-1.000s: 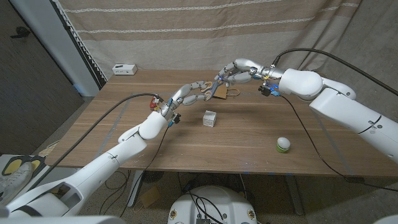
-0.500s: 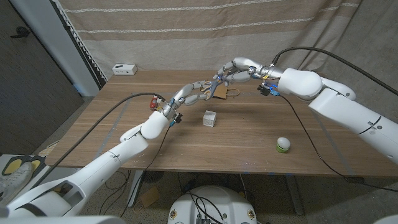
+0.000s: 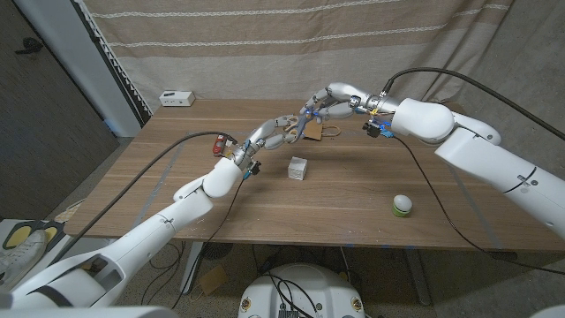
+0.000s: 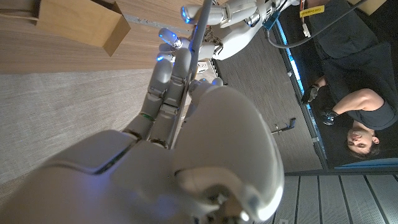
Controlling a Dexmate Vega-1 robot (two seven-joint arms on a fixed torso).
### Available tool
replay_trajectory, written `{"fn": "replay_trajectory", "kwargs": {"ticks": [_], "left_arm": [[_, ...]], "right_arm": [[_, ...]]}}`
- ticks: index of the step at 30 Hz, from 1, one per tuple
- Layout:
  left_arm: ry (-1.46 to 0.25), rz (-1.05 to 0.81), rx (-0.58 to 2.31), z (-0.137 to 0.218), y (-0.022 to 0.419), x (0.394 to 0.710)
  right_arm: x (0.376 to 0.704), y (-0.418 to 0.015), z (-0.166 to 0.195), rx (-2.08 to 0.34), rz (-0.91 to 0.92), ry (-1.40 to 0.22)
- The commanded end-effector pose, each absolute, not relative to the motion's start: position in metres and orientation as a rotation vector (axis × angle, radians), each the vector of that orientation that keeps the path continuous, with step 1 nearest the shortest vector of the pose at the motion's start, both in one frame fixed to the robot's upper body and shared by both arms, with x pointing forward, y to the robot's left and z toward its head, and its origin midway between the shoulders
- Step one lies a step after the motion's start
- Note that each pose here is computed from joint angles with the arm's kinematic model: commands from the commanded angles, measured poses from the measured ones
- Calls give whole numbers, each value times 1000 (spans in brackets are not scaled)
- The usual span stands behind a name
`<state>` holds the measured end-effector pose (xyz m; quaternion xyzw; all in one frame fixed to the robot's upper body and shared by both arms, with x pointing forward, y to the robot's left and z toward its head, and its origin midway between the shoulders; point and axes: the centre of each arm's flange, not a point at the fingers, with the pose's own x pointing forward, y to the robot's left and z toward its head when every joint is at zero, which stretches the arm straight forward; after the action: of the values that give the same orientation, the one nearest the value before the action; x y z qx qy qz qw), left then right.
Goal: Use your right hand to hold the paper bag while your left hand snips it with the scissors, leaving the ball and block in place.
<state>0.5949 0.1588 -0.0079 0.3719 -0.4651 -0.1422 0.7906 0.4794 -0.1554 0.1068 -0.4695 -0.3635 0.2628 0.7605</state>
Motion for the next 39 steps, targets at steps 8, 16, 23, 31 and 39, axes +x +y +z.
{"fn": "replay_trajectory", "kwargs": {"ticks": [8,16,23,31,39], "left_arm": [[-1013,-329,806,-9,149,595],[-1012,-331,806,-10,148,594],[-1013,-330,806,-10,147,595],[-1014,-325,797,-10,147,597],[-1009,-279,750,-15,147,595]], "right_arm": [[475,-147,107,-1050,587,-809],[474,-143,108,-1064,587,-822],[475,-143,108,-1062,592,-825],[479,-144,109,-1055,588,-819],[481,-144,110,-1051,592,-822]]}}
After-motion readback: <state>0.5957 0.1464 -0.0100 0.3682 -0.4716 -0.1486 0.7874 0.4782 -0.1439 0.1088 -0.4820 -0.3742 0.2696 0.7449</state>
